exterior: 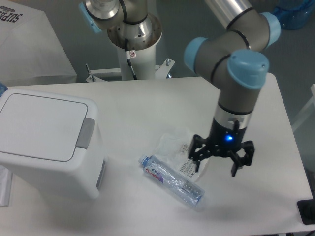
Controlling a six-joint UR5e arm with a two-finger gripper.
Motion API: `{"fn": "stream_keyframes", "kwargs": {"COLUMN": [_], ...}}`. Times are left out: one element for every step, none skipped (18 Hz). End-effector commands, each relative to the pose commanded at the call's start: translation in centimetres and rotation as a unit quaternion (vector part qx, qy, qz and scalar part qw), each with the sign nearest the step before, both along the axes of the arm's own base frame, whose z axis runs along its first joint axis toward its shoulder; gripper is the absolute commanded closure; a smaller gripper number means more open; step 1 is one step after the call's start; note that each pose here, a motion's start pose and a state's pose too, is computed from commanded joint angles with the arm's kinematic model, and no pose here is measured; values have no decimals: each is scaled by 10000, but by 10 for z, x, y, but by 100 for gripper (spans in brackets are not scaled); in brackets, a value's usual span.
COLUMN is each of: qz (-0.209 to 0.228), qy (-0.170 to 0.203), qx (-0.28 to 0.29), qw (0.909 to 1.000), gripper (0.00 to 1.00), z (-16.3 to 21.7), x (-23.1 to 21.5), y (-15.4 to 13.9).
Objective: Open the trash can
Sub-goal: 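Move the open gripper across the table toward the white trash can lid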
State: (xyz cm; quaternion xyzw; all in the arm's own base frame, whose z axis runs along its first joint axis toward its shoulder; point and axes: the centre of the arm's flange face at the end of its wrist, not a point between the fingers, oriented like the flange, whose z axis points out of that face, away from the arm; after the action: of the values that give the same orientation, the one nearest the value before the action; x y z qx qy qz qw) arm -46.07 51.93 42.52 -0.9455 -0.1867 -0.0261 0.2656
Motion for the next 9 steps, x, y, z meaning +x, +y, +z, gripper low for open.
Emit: {"fn": "stream_keyframes", "kwargs": {"qz": [71, 119, 159, 144, 119, 106, 112, 105, 70], "qy": [-120, -242, -377, -441, -491, -525, -524, -544, -563], "qx": [140, 294, 397, 466, 509, 509, 515, 544, 608], "qw": [9998, 9992, 9984, 9978, 9974, 9973, 9972, 9970, 9965], "gripper": [0, 0, 0, 0, 0, 0, 0, 0, 0], "z": [6, 14, 16, 19, 20, 19, 21, 23, 28], "x": [4, 10, 14, 19, 25, 32, 36, 40, 48], "y": [1, 1, 0, -1, -4, -8, -13, -16, -19]}}
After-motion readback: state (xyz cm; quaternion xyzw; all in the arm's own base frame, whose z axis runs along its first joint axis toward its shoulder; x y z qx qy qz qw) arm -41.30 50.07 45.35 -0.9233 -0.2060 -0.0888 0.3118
